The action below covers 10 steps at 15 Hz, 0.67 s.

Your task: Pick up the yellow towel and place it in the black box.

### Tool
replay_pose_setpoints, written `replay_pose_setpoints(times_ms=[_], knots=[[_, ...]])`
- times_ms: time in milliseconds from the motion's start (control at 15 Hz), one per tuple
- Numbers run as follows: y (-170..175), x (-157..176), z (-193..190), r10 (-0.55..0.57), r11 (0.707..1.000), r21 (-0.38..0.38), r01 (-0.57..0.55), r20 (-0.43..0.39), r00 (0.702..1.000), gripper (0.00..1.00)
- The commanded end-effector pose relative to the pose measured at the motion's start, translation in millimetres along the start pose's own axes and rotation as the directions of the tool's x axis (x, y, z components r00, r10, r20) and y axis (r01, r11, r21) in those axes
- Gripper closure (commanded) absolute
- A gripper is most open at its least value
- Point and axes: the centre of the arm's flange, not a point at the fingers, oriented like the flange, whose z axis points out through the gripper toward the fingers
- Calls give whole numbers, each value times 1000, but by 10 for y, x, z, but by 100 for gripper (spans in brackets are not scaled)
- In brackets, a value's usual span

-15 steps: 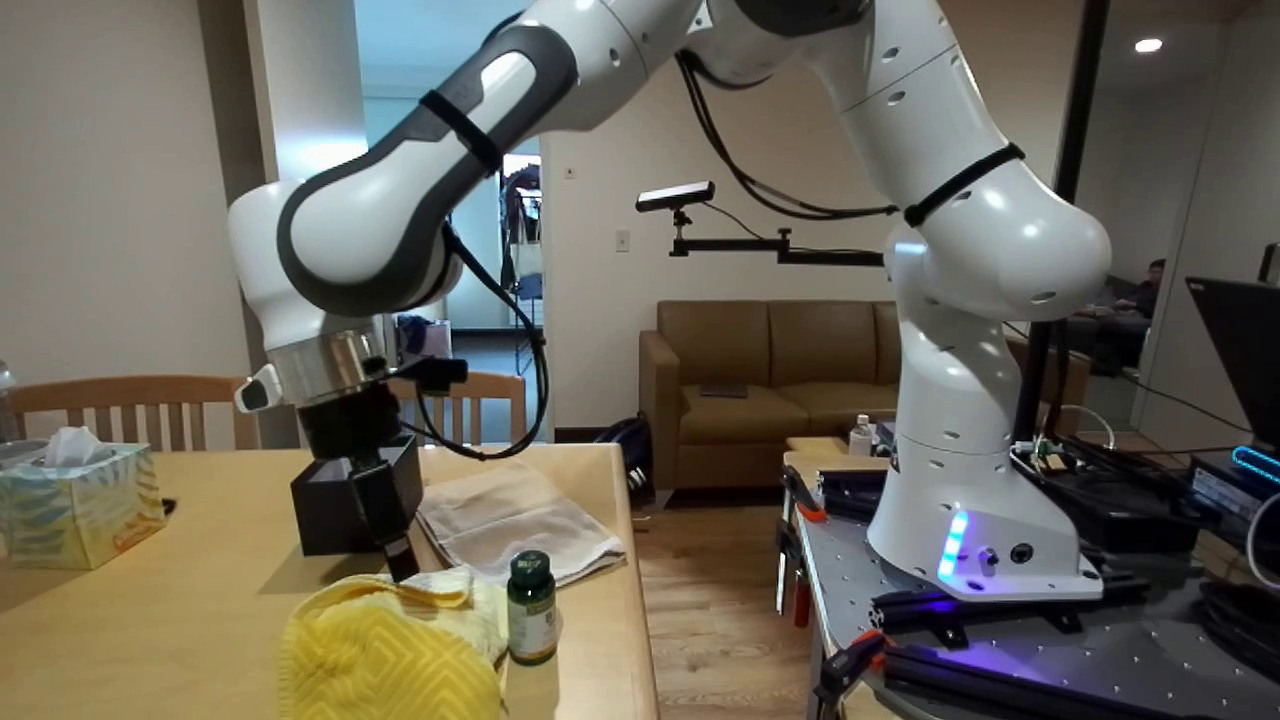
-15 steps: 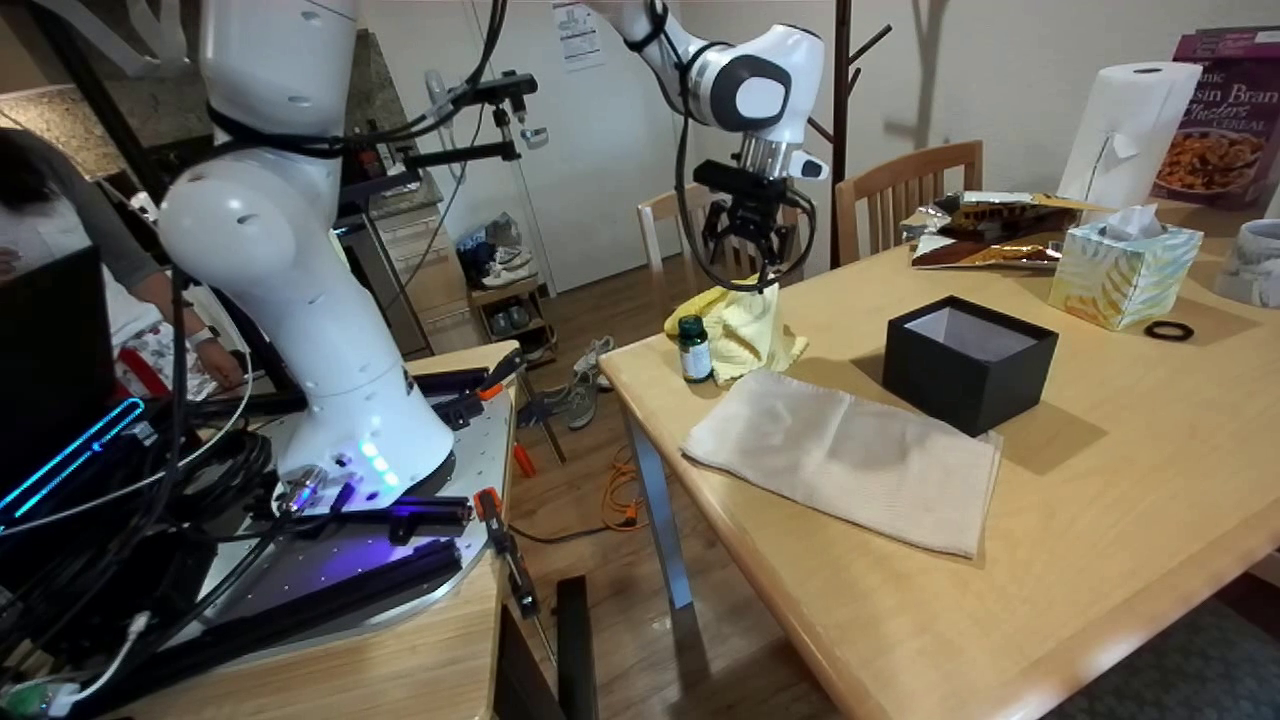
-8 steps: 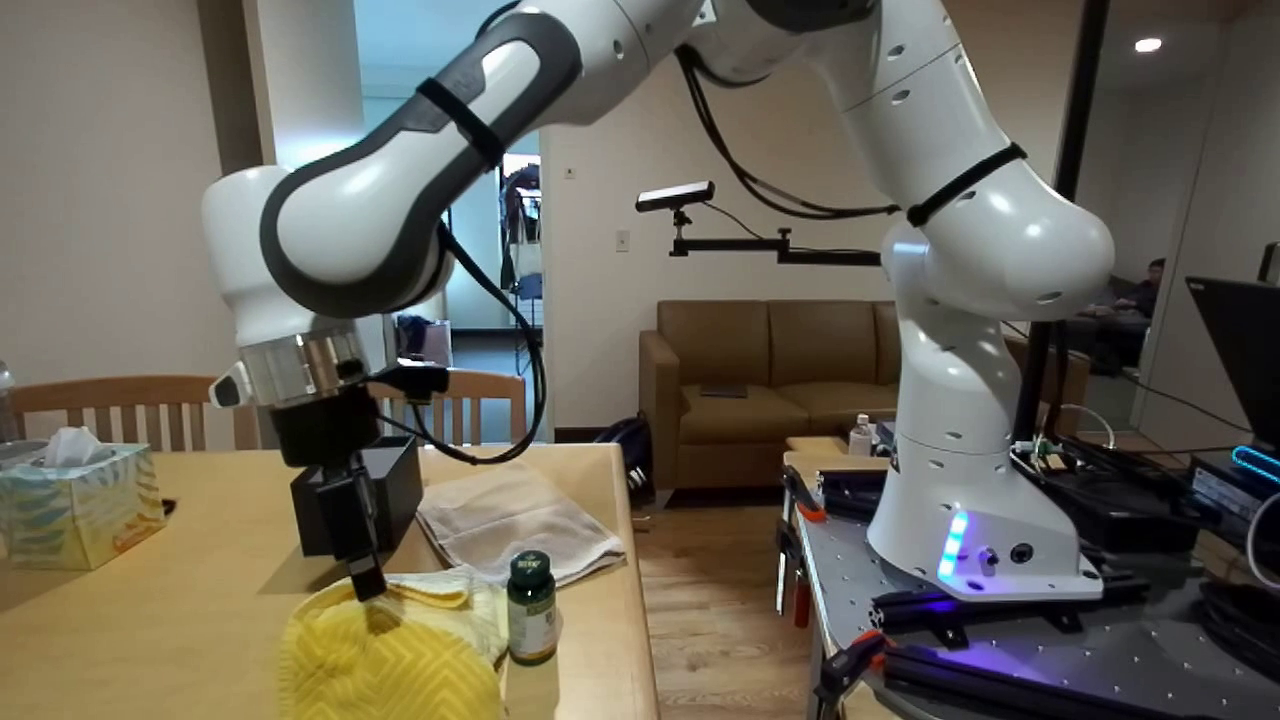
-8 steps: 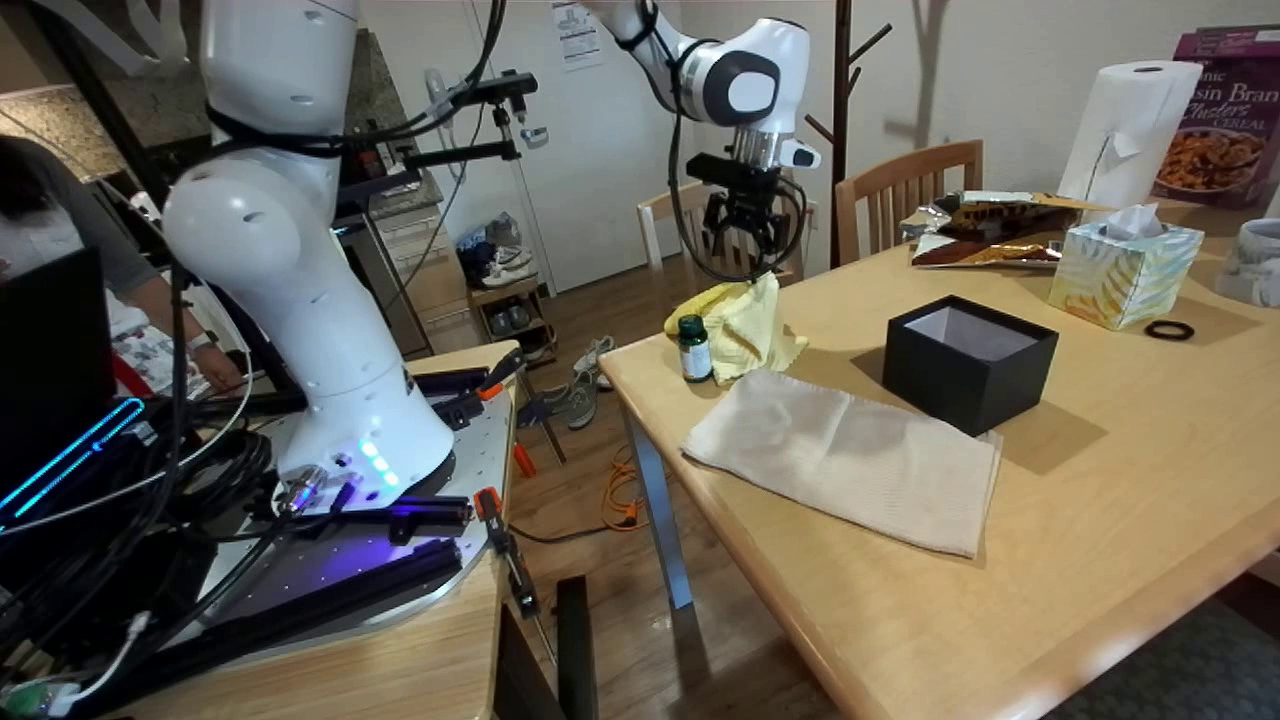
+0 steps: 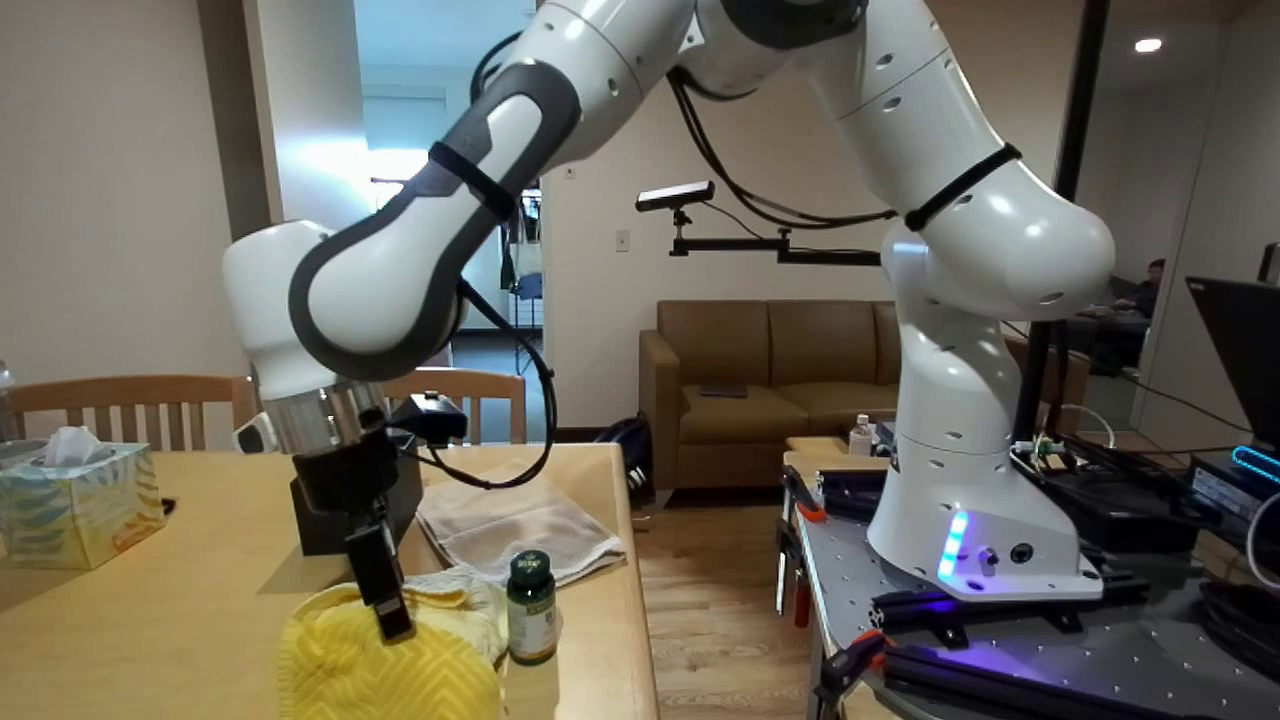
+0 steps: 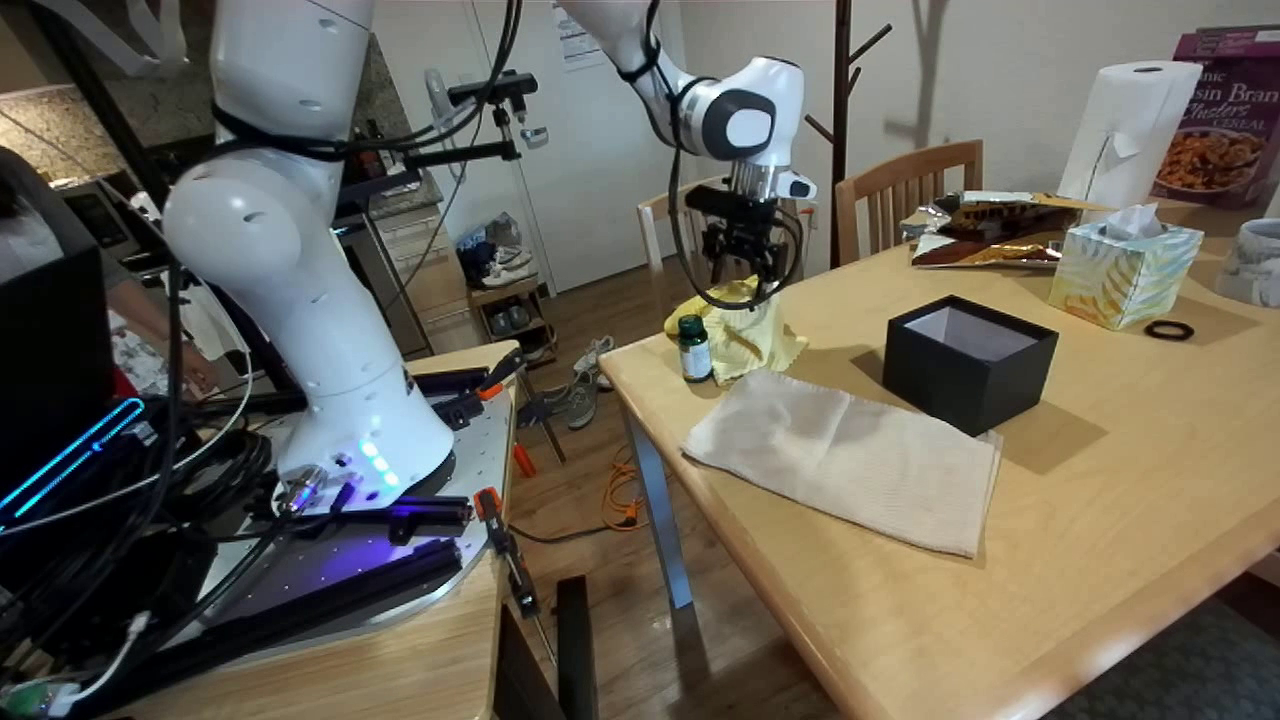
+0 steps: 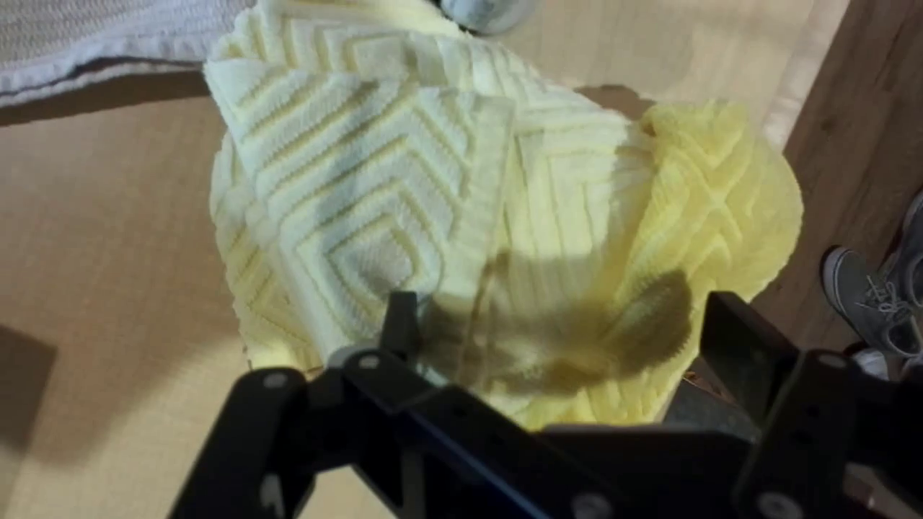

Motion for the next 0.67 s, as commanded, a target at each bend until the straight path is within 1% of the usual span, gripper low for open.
replay_pose_setpoints(times_ms=[0,67,200,267,333,533,600], knots=[[-6,-12,257,18,997,-77,-20,-24,1000,0],[-33,24,328,15,996,-90,-18,-40,999,0],[-95,135,473,13,993,-115,-24,-97,995,0],[-144,199,552,16,992,-118,-32,-130,991,25],[-203,248,596,12,994,-109,-29,-150,989,26],[-345,317,739,20,995,-93,-40,-205,979,47],[-375,322,749,27,995,-85,-46,-218,976,53]])
